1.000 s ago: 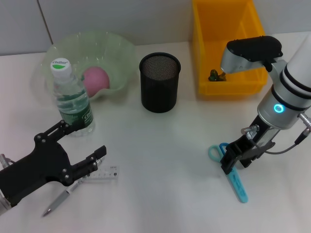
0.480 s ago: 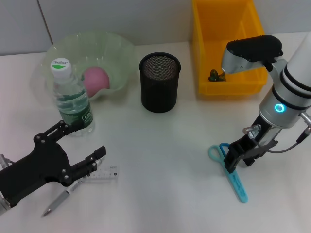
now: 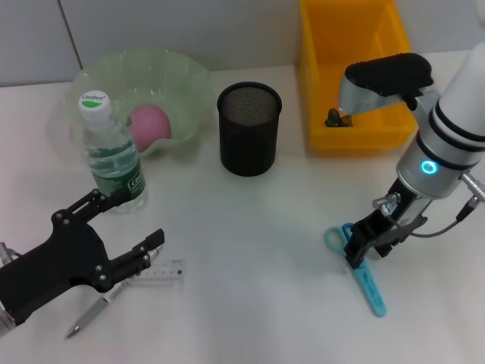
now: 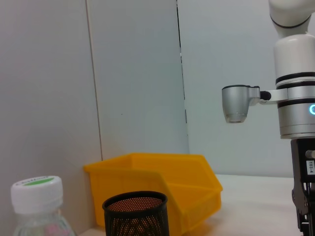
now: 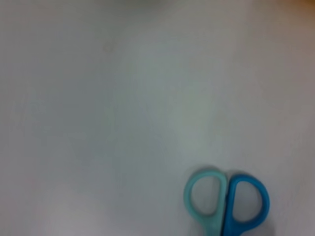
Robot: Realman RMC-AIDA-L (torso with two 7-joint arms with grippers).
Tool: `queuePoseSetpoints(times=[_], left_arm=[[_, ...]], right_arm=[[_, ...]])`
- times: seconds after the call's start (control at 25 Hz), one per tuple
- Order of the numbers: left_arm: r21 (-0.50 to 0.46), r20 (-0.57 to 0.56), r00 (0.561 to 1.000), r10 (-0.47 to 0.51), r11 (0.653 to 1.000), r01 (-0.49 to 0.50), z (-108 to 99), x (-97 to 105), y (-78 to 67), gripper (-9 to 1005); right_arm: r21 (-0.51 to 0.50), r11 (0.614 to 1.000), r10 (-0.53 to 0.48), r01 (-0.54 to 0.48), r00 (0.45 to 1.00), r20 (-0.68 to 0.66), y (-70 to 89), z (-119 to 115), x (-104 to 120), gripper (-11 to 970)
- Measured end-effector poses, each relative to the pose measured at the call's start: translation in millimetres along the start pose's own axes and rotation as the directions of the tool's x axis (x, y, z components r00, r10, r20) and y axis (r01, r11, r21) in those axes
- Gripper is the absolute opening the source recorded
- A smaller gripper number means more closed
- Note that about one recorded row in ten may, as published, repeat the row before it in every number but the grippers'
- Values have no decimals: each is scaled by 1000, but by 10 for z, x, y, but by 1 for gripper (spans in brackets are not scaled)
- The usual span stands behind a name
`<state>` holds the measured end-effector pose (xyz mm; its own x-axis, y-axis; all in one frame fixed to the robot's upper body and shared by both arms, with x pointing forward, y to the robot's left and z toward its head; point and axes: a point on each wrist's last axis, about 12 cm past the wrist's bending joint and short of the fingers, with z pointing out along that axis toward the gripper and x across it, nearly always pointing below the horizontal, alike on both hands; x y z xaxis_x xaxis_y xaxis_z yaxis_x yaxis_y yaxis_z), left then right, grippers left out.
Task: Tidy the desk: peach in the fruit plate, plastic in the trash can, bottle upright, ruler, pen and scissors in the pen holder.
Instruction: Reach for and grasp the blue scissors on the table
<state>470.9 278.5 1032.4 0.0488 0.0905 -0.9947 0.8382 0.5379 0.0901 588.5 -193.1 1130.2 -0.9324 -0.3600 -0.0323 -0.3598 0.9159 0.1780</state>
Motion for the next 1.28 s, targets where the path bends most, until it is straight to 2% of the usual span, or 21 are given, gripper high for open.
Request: queuePoseSetpoints(times=[0.96,1.16,1.28], left_arm=[[4,8,1000,0,1000,0,-9,-7,-10,784],[5,8,1000,1,1000,-1,-6,-9,-8,784],[7,8,1000,4,1000,-4,4,-15,3,784]], right_arm=[[14,1000,-20,20,999,-29,44,72,-24,516],[15,1000,-21,21,999,-34,45,70,-22,339],[16,1000,-19,20,999,-35,41,73,-17,322]])
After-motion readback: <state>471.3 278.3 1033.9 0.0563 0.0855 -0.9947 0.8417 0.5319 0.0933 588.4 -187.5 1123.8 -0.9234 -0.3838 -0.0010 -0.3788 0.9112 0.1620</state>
